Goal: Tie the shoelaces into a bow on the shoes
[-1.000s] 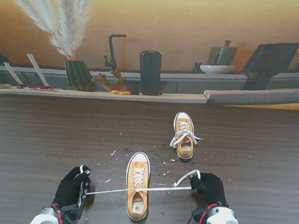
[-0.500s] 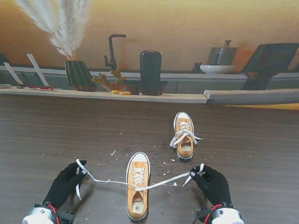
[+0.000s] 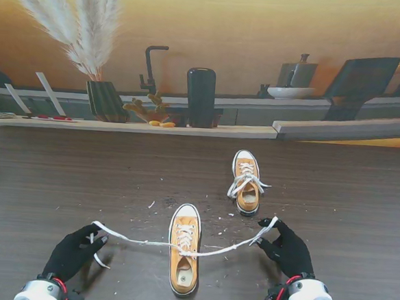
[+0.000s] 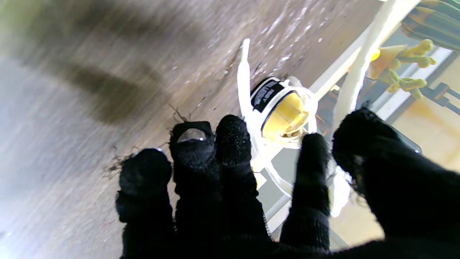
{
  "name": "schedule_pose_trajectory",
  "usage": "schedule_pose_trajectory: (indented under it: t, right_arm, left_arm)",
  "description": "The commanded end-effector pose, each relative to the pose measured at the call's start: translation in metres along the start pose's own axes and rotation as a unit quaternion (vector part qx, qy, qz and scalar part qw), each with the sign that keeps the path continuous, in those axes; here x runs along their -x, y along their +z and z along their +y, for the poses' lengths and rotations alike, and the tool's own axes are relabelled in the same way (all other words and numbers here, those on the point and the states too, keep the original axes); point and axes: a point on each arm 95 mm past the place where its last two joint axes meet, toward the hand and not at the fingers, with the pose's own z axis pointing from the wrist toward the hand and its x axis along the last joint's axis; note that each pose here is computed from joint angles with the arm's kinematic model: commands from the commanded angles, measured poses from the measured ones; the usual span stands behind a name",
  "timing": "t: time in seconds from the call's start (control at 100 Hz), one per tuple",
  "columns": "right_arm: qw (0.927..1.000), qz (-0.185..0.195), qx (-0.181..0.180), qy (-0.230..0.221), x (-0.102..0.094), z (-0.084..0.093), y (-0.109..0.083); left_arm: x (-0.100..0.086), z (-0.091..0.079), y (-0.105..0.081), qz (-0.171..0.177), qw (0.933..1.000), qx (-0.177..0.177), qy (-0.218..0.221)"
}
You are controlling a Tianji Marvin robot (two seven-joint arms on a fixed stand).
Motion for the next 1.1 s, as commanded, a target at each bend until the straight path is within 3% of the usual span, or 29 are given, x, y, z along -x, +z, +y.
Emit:
schedule_pose_trajectory:
  t: [0.0, 0.13, 0.22, 0.38, 0.48, 0.57, 0.68, 0.84, 1.09]
  right_arm:
    - [0.9998, -0.006, 0.0, -0.019, 0.0, 0.001, -0.002]
    - [0.9976, -0.011, 0.012, -0.068, 0.0, 0.005, -0.006]
    - [0.997, -0.008, 0.014, -0.076, -0.002, 0.009, -0.008]
    - [0.9982, 0.008, 0.022, -0.056, -0.007, 0.012, -0.013]
    - [0.9986, 0.02, 0.029, -0.04, -0.009, 0.014, -0.016]
    - [0.9983, 0.04, 0.038, -0.019, -0.012, 0.014, -0.019]
    - [0.9961, 0.077, 0.04, -0.009, -0.016, 0.012, -0.019]
    - [0.9901, 0.122, 0.028, -0.063, -0.023, 0.002, -0.019]
    - [0.9733, 0.171, -0.008, -0.153, -0.032, -0.03, -0.008]
  left_arm:
    - [0.002, -0.003, -0.001, 0.0, 1.0, 0.0, -0.002]
    - [0.004, -0.007, -0.001, 0.001, 0.9998, -0.008, 0.017]
    - [0.003, -0.008, 0.0, 0.001, 0.9999, -0.01, 0.012]
    - [0.002, -0.009, 0.001, 0.002, 0.9997, -0.023, 0.007]
    - [0.002, -0.008, 0.001, 0.005, 0.9991, -0.037, -0.02]
    - [0.001, -0.008, -0.001, 0.009, 0.9971, -0.033, -0.068]
    - [-0.001, -0.006, -0.007, 0.022, 0.9958, -0.013, -0.088]
    - [-0.006, 0.0, -0.019, 0.058, 0.9935, 0.011, -0.097]
    - [-0.014, 0.007, -0.041, 0.086, 0.9913, 0.049, -0.087]
